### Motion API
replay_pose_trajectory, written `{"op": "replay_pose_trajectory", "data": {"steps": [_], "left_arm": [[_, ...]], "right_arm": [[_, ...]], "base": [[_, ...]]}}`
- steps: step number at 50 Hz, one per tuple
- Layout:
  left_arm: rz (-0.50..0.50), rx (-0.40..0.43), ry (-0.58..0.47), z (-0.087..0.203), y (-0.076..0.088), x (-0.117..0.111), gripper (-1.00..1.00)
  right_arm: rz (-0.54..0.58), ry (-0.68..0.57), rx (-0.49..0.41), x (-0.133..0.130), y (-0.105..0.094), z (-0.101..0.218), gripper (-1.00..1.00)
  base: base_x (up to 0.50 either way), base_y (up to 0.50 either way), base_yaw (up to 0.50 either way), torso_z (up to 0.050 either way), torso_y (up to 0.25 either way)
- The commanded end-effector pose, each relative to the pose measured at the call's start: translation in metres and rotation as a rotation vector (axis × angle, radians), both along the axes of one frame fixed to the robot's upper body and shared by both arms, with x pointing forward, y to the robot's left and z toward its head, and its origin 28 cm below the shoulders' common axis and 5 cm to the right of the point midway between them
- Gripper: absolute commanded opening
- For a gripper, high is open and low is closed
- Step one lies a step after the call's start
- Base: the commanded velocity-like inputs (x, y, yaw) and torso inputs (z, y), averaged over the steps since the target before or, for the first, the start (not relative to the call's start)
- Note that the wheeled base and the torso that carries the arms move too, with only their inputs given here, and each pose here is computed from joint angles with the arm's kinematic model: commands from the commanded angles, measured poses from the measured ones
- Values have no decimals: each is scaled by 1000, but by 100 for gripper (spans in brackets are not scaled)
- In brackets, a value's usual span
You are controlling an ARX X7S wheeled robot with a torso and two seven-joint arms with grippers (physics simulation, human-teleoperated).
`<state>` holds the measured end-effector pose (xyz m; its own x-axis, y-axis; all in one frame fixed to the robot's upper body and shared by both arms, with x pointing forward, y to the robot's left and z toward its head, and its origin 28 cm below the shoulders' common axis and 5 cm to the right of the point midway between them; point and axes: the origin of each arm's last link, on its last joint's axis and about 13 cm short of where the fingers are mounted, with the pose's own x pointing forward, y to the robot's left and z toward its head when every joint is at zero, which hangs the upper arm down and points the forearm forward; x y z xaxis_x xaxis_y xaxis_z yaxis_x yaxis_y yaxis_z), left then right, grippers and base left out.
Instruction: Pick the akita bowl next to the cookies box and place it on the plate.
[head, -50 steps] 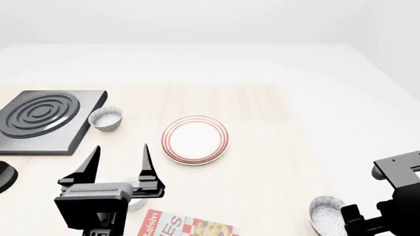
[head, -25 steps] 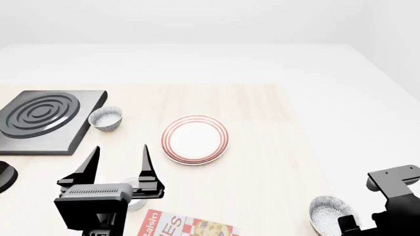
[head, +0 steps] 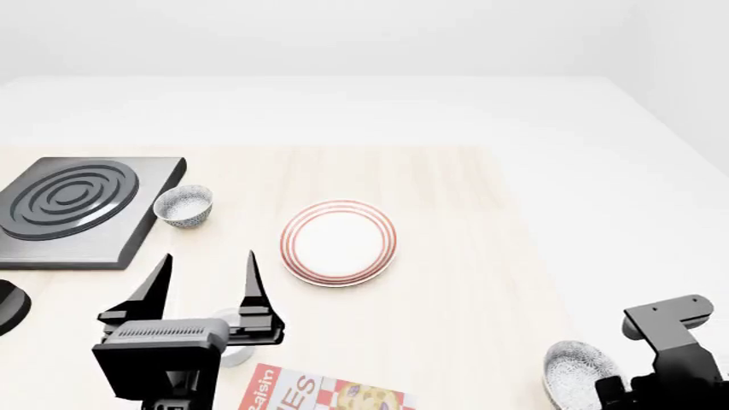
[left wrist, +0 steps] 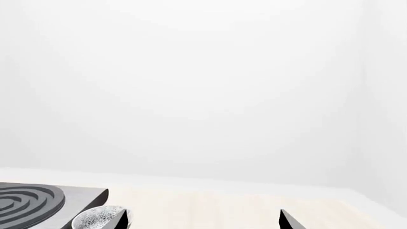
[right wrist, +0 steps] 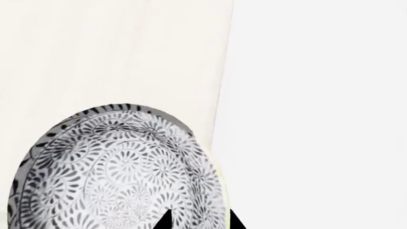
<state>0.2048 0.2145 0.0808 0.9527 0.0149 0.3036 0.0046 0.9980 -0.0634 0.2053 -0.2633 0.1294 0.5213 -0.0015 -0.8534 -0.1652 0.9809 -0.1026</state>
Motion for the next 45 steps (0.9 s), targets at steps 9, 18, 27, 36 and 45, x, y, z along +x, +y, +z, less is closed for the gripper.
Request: {"op": "replay_pose_trajectory", "data": {"steps": [9, 18, 27, 36, 45], "left_arm": [[4, 2, -13, 2, -1, 2, 100], [5, 0, -14, 2, -1, 2, 100], [6, 0, -16, 2, -2, 3, 100], [10, -1, -15, 1, -1, 2, 100], [12, -4, -11, 0, -1, 1, 100]], "right_arm": [[26, -34, -36, 6, 2, 9, -100], [112, -101, -43, 4, 12, 33, -100], [143, -176, -83, 11, 17, 61, -100], [186, -222, -127, 29, 25, 79, -100], [252, -393, -143, 49, 43, 125, -100]], "base": [[0, 0, 0, 0, 0], [0, 0, 0, 0, 0], [0, 0, 0, 0, 0], [0, 0, 0, 0, 0], [0, 0, 0, 0, 0]]}}
